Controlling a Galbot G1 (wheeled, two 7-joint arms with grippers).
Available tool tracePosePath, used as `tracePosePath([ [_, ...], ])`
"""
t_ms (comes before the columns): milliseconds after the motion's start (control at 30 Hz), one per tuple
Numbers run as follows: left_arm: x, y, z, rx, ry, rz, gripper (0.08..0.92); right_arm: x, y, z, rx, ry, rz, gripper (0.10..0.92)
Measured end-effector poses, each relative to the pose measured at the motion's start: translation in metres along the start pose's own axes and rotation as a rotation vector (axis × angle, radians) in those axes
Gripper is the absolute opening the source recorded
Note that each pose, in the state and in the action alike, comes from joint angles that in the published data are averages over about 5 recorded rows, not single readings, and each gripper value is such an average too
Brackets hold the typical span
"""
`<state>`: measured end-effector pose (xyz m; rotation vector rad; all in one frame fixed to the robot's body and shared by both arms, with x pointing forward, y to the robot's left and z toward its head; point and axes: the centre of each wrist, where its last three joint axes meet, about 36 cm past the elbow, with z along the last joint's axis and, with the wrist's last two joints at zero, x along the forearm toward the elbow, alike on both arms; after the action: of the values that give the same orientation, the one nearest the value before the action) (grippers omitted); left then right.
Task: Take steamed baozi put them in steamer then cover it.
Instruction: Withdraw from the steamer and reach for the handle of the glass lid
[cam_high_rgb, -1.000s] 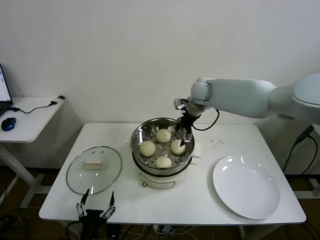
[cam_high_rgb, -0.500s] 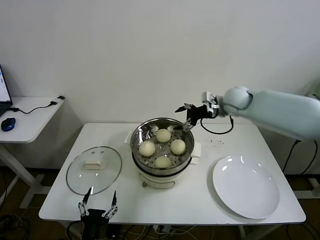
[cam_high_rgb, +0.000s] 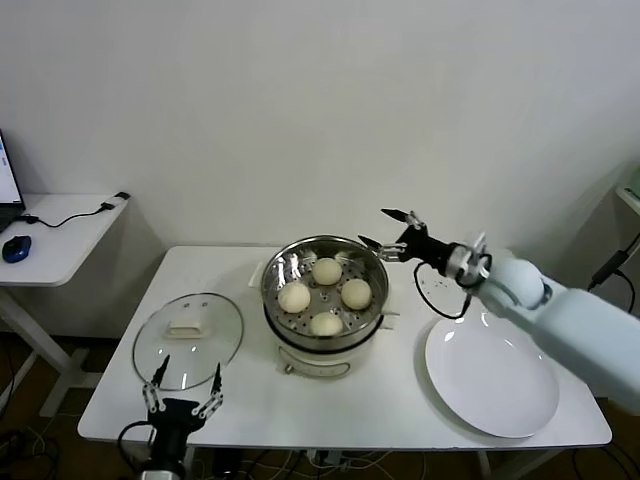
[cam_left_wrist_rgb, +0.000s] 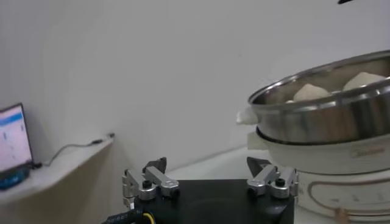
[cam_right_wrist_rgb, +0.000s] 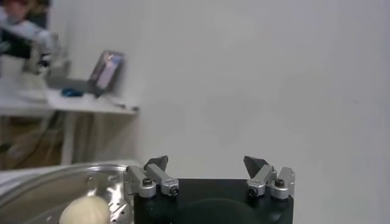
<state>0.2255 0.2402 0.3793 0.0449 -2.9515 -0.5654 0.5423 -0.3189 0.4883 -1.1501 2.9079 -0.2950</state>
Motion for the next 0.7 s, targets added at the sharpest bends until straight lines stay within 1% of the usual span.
tracePosePath([
  [133, -0.005, 0.007, -0.002, -0.109, -0.010, -0.002, 0.823, 0.026, 0.018, 0.019, -0.069, -0.033, 0.088, 0.823],
  [300, -0.016, 0.018, 0.002, -0.356, -0.027, -0.014, 0.823, 0.065, 0.036, 0.046, -0.141, -0.037, 0.211, 0.823],
  [500, -0.032, 0.028, 0.013, -0.713, -0.043, -0.009, 0.823, 0.118, 0.050, 0.080, -0.194, 0.007, 0.356, 0.823],
  [700, -0.057, 0.030, 0.031, -1.014, -0.045, -0.005, 0.823, 0.152, 0.067, 0.105, -0.224, 0.066, 0.442, 0.823],
])
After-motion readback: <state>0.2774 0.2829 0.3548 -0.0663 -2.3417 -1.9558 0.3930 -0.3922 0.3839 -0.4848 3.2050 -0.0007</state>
